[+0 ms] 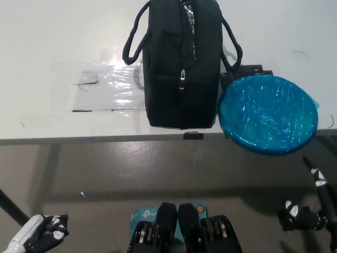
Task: The robot uses its right hand to pick up a stack of plates kept in the middle of the desk and put it inside a bag kept next to it
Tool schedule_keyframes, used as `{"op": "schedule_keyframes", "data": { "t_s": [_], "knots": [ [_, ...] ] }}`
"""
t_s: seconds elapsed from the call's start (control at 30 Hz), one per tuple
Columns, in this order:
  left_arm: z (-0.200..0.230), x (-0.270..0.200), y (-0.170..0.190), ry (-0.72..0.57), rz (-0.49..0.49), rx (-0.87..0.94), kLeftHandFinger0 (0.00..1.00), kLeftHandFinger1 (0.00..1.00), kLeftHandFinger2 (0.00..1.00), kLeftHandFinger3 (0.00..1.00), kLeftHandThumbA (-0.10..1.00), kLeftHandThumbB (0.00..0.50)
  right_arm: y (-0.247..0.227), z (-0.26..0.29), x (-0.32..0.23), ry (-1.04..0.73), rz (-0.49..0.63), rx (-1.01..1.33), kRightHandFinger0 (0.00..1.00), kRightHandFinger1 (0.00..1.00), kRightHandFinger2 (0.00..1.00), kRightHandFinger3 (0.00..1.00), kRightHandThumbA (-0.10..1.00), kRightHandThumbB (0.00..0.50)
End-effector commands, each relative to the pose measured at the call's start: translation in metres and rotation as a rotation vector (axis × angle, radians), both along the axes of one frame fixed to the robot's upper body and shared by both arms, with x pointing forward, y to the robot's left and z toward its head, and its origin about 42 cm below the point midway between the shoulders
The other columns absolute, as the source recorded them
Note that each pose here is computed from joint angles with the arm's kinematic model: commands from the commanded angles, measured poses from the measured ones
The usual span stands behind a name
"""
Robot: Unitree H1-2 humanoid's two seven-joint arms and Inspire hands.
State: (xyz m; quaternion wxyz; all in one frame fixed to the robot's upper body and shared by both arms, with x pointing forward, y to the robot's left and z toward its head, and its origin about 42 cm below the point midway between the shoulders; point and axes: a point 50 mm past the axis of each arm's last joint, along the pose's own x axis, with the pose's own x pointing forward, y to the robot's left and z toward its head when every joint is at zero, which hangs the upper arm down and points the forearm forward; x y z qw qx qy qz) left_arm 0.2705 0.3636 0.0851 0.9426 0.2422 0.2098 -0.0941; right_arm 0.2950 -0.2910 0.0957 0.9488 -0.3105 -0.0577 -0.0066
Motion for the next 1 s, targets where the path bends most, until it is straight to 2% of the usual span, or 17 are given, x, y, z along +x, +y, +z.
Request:
{"op": "schedule_keyframes", "data": {
  "t_s": [0.0,0.13,0.17,0.2,0.27,0.3,0.33,0.43,0.47,0.5,0.57,0.63,0.7,0.8,0.9,0.97],
  "knots": [
    [0.014,0.007,0.003,-0.037,-0.009,0.015,0.76,0.73,0.85,0.82,-0.10,0.155,0.000,0.029,0.004,-0.134,-0.031,-0.109,1.00,1.00,1.00,1.00,0.75,0.317],
    [0.014,0.006,0.003,-0.036,-0.013,0.007,0.73,0.70,0.83,0.81,-0.10,0.160,0.012,0.060,-0.004,-0.250,-0.051,-0.227,1.00,1.00,1.00,1.00,0.79,0.331],
    [0.014,0.007,0.003,-0.031,-0.011,0.010,0.73,0.70,0.82,0.80,-0.10,0.150,0.013,0.066,-0.004,-0.279,-0.063,-0.246,1.00,1.00,1.00,1.00,0.78,0.345],
    [0.012,0.005,0.004,-0.028,-0.010,0.007,0.72,0.69,0.80,0.78,-0.10,0.161,0.015,0.069,-0.005,-0.300,-0.061,-0.252,1.00,1.00,1.00,1.00,0.73,0.344],
    [0.011,0.005,0.004,-0.026,-0.014,0.024,0.76,0.74,0.82,0.78,-0.10,0.154,0.016,0.082,-0.005,-0.360,-0.074,-0.286,1.00,1.00,1.00,1.00,0.67,0.374],
    [0.012,0.005,0.004,-0.023,-0.016,0.028,0.78,0.75,0.82,0.79,-0.10,0.158,0.016,0.085,-0.005,-0.375,-0.076,-0.288,1.00,1.00,1.00,1.00,0.66,0.373],
    [0.012,0.005,0.004,-0.030,-0.017,0.023,0.77,0.73,0.81,0.78,-0.10,0.159,0.018,0.091,-0.004,-0.406,-0.084,-0.303,1.00,1.00,1.00,1.00,0.68,0.393],
    [0.011,0.005,0.004,-0.027,-0.008,0.011,0.76,0.72,0.83,0.80,-0.10,0.180,0.020,0.100,-0.003,-0.455,-0.092,-0.346,1.00,1.00,1.00,1.00,0.72,0.397],
    [0.011,0.005,0.004,-0.028,-0.009,0.012,0.75,0.72,0.83,0.80,-0.10,0.179,0.020,0.100,-0.003,-0.461,-0.092,-0.355,1.00,1.00,1.00,1.00,0.73,0.398],
    [0.012,0.005,0.003,-0.032,-0.018,0.017,0.75,0.72,0.84,0.81,-0.10,0.159,0.023,0.104,-0.002,-0.485,-0.103,-0.396,1.00,1.00,1.00,1.00,0.75,0.412],
    [0.012,0.005,0.004,-0.028,-0.008,0.014,0.75,0.72,0.82,0.81,-0.10,0.165,0.024,0.103,-0.002,-0.480,-0.094,-0.396,1.00,1.00,1.00,1.00,0.75,0.422],
    [0.012,0.005,0.004,-0.022,-0.008,0.017,0.78,0.75,0.84,0.85,-0.10,0.158,0.027,0.101,0.000,-0.480,-0.059,-0.393,1.00,1.00,1.00,1.00,0.72,0.419],
    [0.014,0.006,0.004,-0.026,-0.016,0.019,0.77,0.75,0.84,0.83,-0.10,0.165,0.028,0.098,0.000,-0.480,-0.036,-0.409,1.00,1.00,1.00,1.00,0.72,0.419],
    [0.015,0.007,0.004,-0.024,-0.022,0.034,0.75,0.73,0.82,0.83,-0.10,0.160,0.034,0.092,0.004,-0.448,0.031,-0.460,1.00,1.00,1.00,1.00,0.79,0.419],
    [0.017,0.008,0.005,-0.025,-0.027,0.040,0.77,0.75,0.82,0.85,-0.10,0.156,0.040,0.086,0.006,-0.405,0.124,-0.510,1.00,1.00,1.00,1.00,0.82,0.423],
    [0.017,0.008,0.005,-0.031,-0.031,0.046,0.75,0.74,0.82,0.82,-0.10,0.172,0.042,0.084,0.008,-0.399,0.154,-0.516,1.00,1.00,1.00,1.00,0.81,0.442]
  ]
}}
